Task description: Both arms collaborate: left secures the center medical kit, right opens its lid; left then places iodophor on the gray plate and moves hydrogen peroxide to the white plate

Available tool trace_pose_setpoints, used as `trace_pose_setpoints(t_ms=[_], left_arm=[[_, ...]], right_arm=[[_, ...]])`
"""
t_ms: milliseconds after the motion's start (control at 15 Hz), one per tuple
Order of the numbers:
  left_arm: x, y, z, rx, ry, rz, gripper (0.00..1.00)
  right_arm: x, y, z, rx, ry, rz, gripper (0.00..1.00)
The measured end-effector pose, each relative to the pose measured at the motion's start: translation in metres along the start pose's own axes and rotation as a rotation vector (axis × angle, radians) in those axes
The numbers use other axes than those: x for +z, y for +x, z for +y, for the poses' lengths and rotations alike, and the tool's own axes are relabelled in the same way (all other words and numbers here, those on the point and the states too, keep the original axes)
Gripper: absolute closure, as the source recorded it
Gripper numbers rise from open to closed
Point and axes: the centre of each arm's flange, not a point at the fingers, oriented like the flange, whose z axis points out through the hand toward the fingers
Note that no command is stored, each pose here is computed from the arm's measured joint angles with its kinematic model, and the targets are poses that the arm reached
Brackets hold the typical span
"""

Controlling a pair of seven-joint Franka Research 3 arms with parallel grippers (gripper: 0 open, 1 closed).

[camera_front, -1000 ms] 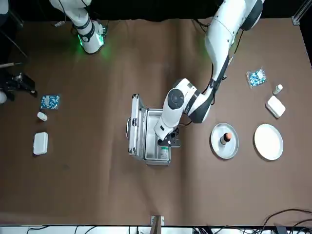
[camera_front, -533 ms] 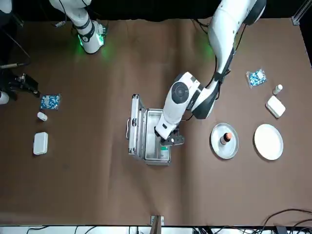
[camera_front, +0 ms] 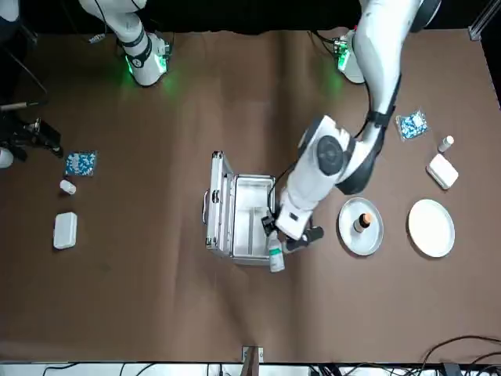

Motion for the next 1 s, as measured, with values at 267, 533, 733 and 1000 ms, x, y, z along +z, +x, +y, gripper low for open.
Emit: trace_pose_setpoints(t_ms=[267, 533, 733, 1000], left_arm=[[-0.050, 0.036, -0.033, -0.106, -0.003, -0.070, 0.68], [-0.093, 0.081, -0.080, -0.218, -0.087, -0.178, 0.68], [-0.114, 0.114, -0.122, -0.286, -0.121, -0.209, 0.68], [-0.142, 0.158, -0.200, -0.440, -0.168, -0.297, 0.68]], right_arm=[[0.000, 0.000, -0.006, -0.011, 0.000, -0.001, 0.01], [0.000, 0.000, -0.007, -0.012, 0.000, -0.001, 0.01], [0.000, 0.000, -0.007, -0.012, 0.000, -0.001, 0.01], [0.000, 0.000, -0.006, -0.011, 0.000, -0.001, 0.01]])
